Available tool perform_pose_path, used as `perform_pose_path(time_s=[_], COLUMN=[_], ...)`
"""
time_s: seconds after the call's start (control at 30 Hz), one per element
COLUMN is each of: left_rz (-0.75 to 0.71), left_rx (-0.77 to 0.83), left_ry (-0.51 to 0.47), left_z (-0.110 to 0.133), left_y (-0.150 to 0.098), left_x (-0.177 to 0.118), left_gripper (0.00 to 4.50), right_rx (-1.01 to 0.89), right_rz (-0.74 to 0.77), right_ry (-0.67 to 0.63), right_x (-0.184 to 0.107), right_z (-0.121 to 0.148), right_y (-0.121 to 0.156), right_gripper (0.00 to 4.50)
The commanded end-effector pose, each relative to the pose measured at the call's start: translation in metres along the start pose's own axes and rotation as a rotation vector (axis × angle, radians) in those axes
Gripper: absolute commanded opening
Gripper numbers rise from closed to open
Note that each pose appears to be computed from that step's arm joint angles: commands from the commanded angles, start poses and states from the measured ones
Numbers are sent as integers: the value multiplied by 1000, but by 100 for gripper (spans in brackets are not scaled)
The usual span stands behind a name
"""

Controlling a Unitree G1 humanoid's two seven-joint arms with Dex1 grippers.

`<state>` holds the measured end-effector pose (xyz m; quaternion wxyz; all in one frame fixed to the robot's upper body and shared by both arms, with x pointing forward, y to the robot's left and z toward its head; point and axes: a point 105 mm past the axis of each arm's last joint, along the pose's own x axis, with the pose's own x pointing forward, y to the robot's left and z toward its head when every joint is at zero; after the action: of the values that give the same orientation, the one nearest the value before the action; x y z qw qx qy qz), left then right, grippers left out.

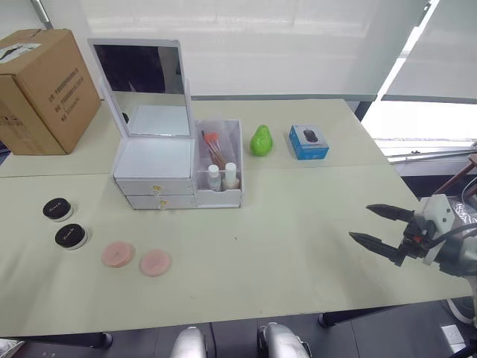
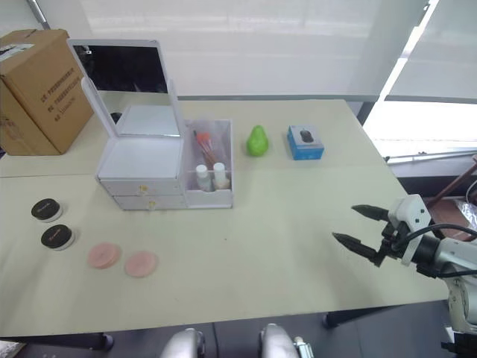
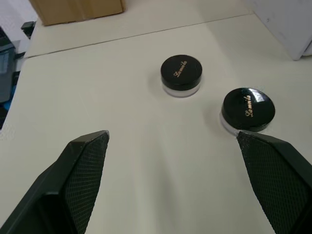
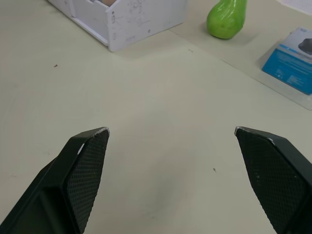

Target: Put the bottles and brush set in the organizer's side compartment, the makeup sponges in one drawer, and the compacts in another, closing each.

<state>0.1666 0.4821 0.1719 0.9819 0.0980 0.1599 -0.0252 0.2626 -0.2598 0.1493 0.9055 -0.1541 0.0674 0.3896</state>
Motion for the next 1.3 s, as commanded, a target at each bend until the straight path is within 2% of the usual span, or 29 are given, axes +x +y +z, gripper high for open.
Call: perform_pose_path(time_s=[0.03,0.13,0.23,0.37,0.5,0.6,0.7,0.8,0.93,1.1,1.3], left_rz=[-17,-42,-100,-175,-173,-42,80,89,147,142,147], left_rx=[56,49,50,22,-47,-75,-83,-56,-78,-88,-92], left_ry=[-22,-45,-93,-217,-355,-482,-563,-581,-599,-601,-608], left_z=[8,0,-2,5,15,38,55,60,67,67,66], left_y=[-3,-18,-55,-133,-205,-239,-254,-267,-270,-272,-271], left_x=[3,9,19,39,63,82,97,109,129,138,143], left_gripper=[450,450,450,450,450,450,450,450,450,450,450], right_rx=[-47,-49,-47,-31,-37,-56,-77,-87,-101,-94,-90], right_rz=[9,51,139,285,393,475,520,528,530,543,533], right_ry=[-75,-102,-139,-232,-299,-325,-359,-369,-405,-461,-470], right_x=[11,27,44,73,93,108,123,132,139,141,142], right_z=[19,33,55,95,122,132,142,144,147,152,151], right_y=[5,15,33,65,89,108,121,124,124,128,129], right_gripper=[447,447,447,447,447,447,447,447,447,447,447])
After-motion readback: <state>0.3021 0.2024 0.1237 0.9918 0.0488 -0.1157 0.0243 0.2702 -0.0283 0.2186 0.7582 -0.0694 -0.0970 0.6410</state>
